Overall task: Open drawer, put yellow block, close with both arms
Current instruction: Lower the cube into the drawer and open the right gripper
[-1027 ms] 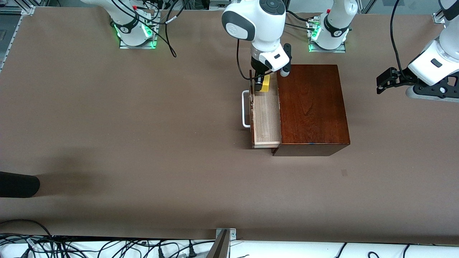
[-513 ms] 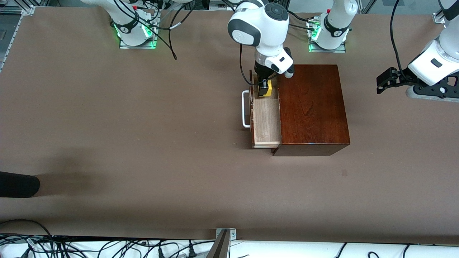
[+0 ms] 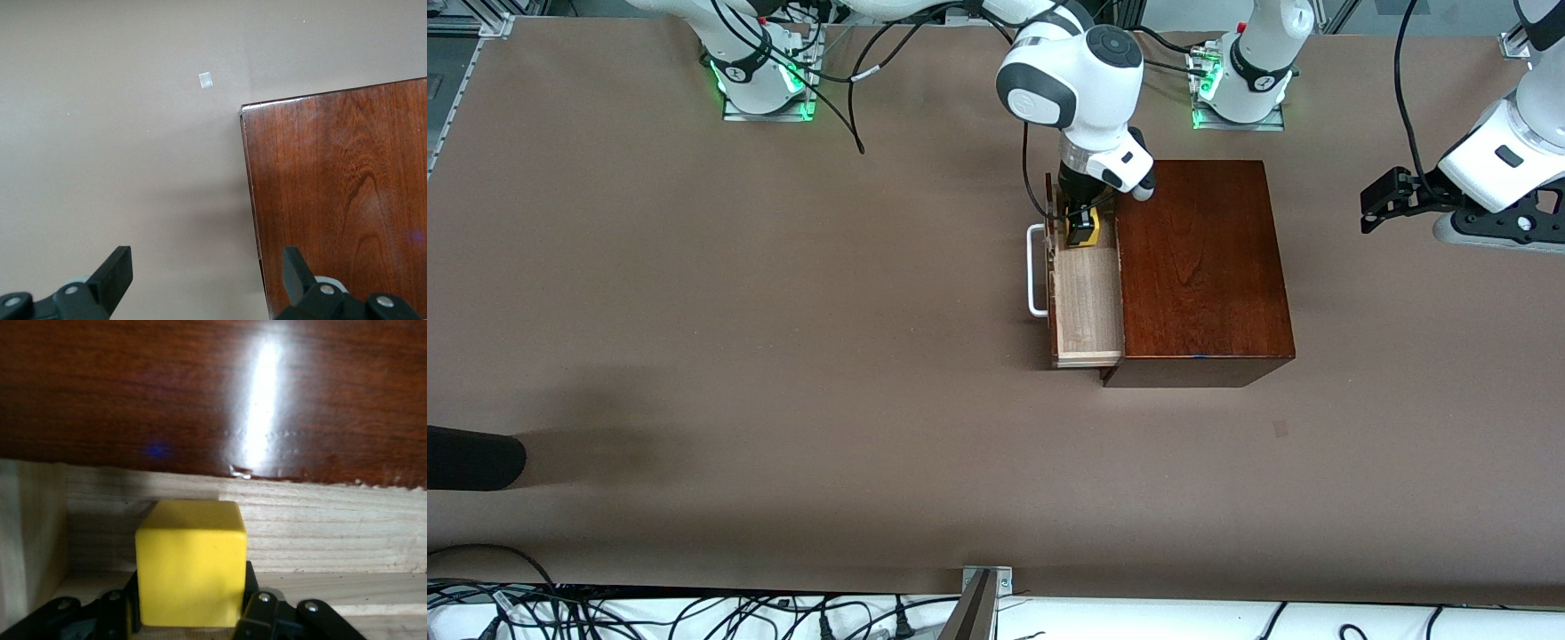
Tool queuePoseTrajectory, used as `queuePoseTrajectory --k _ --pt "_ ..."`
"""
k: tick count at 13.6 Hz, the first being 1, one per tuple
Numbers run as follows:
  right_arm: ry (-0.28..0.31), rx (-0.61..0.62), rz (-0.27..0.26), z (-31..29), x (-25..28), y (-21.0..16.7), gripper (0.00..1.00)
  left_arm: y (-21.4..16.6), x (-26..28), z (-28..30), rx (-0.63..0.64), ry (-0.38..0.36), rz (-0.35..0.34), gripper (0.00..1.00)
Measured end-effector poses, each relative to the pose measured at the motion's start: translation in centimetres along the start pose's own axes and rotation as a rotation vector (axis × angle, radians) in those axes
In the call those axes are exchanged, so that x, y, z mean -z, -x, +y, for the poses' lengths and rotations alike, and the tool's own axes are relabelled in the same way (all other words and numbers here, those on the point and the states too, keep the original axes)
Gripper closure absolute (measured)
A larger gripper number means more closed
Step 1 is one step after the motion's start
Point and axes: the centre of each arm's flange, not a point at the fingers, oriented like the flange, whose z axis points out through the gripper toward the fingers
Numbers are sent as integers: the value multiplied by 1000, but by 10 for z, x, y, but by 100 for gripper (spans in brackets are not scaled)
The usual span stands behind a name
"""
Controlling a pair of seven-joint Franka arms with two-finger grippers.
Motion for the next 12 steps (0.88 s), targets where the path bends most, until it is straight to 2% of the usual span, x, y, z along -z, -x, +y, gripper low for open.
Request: queuePoseTrajectory --k 12 --pt "-9 -10 -16 1 -15 1 45 0 0 0 0 0 0 0"
